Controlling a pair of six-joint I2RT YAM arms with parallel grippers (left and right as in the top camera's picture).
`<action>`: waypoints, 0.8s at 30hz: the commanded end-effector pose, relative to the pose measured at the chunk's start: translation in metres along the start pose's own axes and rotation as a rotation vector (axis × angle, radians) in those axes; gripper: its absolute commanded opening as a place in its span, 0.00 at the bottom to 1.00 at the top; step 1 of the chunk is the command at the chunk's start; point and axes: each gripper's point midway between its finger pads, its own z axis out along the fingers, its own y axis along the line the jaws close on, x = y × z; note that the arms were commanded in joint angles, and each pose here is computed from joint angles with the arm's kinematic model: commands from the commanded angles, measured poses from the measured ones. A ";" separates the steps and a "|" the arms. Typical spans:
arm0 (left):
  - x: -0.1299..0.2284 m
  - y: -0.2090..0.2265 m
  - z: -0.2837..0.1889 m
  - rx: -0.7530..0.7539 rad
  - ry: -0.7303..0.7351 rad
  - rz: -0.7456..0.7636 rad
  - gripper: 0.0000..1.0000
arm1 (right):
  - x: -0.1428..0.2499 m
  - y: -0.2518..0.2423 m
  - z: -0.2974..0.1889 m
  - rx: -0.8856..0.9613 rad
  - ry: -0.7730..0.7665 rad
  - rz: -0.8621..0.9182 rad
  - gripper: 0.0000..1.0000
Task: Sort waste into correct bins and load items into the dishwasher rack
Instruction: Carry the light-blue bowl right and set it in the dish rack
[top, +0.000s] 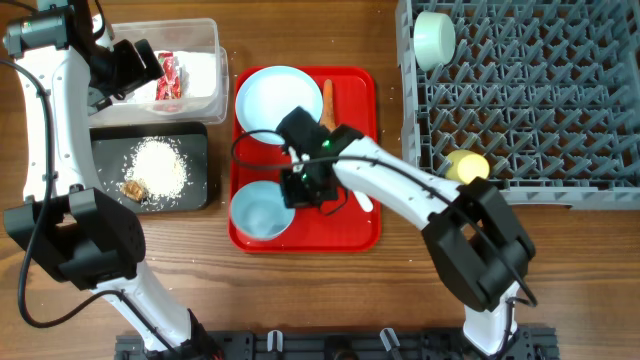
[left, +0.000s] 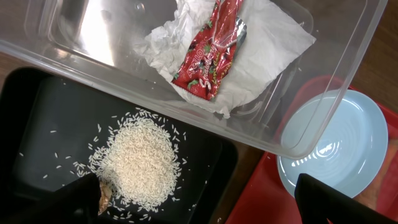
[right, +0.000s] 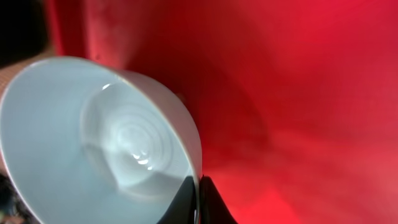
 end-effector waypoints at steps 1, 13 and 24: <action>-0.005 -0.004 -0.011 0.011 -0.033 -0.003 1.00 | -0.047 -0.041 -0.076 0.198 -0.248 -0.002 0.04; -0.005 -0.004 -0.011 0.011 -0.033 -0.003 1.00 | -0.034 -0.193 -0.353 1.057 -0.938 0.327 0.04; -0.005 -0.004 -0.011 0.011 -0.033 -0.003 1.00 | -0.077 -0.228 -0.336 1.577 -0.614 0.025 0.04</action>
